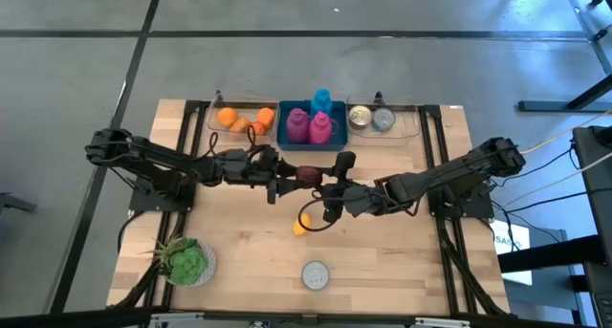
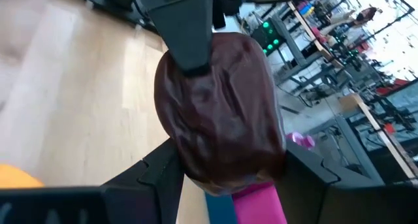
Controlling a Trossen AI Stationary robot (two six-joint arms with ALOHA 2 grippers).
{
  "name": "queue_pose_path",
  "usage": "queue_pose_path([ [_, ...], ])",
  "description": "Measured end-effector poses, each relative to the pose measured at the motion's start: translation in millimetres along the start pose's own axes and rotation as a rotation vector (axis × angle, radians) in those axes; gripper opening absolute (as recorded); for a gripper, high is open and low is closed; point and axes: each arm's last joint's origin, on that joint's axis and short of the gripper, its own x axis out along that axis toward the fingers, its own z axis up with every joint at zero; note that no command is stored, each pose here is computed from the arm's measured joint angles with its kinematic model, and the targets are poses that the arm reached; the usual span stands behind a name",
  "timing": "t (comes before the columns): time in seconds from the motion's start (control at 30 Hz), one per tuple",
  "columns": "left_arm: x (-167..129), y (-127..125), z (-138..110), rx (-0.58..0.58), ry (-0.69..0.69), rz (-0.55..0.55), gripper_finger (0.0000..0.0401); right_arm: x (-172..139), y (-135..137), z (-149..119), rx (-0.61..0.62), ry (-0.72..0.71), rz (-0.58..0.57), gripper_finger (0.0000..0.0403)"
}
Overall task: Pick & Place Food Item
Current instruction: Put the apple into the left transparent bin
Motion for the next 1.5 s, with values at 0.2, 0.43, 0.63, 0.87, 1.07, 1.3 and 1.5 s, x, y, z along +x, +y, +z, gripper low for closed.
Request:
queue_pose_path([
  [0.2, 0.5, -1.7, 1.4, -0.020, 0.005, -0.023, 0.0255, 1.3, -2.1, 1.1, 0.007, -0.012, 0.006, 0.0192],
  [0.43, 0.4, -2.7, 2.1, -0.022, 0.005, -0.044, 0.0250, 1.4, -1.9, 0.5, 0.002, -0.007, 0.008, 0.0192],
  [0.63, 0.4, -3.4, 2.8, 0.005, 0.000, -0.054, 0.0214, 1.2, -2.1, 0.3, -0.005, -0.005, 0.008, 0.0192],
  [0.87, 0.4, -3.8, 3.1, 0.010, -0.002, -0.061, 0.0184, 1.3, -2.1, 0.0, -0.006, -0.003, 0.008, 0.0192],
  [1.07, 0.4, -4.0, 3.2, 0.039, -0.002, -0.064, 0.0181, 1.8, -2.6, -0.4, 0.017, 0.001, 0.004, 0.0227],
  [1.3, 0.5, -4.5, 4.0, 0.102, -0.010, -0.066, 0.0180, 2.5, -3.0, 0.2, 0.065, -0.006, 0.011, 0.0298],
  [1.5, 0.6, -4.9, 4.7, 0.135, -0.015, -0.069, 0.0180, 0.5, -0.6, 0.7, 0.048, -0.005, 0.000, 0.0345],
])
